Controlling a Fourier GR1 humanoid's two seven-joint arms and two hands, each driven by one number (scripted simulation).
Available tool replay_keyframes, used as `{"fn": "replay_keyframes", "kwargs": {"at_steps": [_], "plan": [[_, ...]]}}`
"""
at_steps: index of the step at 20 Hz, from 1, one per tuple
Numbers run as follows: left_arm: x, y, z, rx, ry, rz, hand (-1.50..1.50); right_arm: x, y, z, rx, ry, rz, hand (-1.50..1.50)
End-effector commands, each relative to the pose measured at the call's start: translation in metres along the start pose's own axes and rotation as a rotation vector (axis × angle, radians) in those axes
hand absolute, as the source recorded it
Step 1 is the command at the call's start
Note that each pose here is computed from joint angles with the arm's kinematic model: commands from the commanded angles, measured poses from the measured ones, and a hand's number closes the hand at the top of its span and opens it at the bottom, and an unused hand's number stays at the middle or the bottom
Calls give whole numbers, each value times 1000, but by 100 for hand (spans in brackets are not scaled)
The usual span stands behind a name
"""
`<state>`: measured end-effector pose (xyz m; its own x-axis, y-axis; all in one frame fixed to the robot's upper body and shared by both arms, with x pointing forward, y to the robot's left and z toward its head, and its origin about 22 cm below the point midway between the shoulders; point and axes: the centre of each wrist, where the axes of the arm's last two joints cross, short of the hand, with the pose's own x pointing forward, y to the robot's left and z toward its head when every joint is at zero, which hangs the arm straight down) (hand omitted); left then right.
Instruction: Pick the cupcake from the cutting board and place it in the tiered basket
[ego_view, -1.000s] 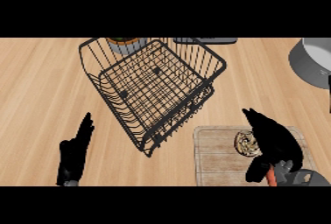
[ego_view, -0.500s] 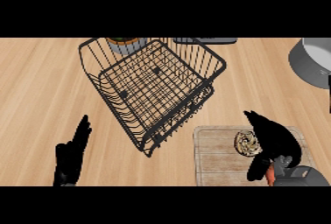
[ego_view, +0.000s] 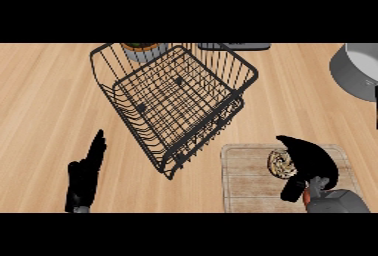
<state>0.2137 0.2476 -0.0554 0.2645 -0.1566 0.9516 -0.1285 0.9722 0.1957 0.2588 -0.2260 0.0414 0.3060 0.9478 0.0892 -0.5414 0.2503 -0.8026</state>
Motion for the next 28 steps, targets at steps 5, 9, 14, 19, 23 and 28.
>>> {"fn": "replay_keyframes", "kwargs": {"at_steps": [5, 9, 14, 19, 23, 28], "plan": [[16, 12, 7, -8, 1, 10, 0, 5, 13, -20, -37, -51, -2, 150], [-8, -4, -5, -2, 5, 9, 0, 7, 20, -17, -65, -127, 93, 150], [-6, -4, -3, -6, 10, -9, 0, 12, 6, -34, -207, -159, 133, 150], [-10, -1, 6, 11, 29, -1, 0, 79, 63, 24, -240, 84, -163, 150], [-5, 0, 5, 17, 14, -10, 0, 92, 84, 60, -286, 223, -295, 150], [-11, 2, 6, 27, 53, 8, 0, 112, 56, 119, -479, 154, -537, 150]]}}
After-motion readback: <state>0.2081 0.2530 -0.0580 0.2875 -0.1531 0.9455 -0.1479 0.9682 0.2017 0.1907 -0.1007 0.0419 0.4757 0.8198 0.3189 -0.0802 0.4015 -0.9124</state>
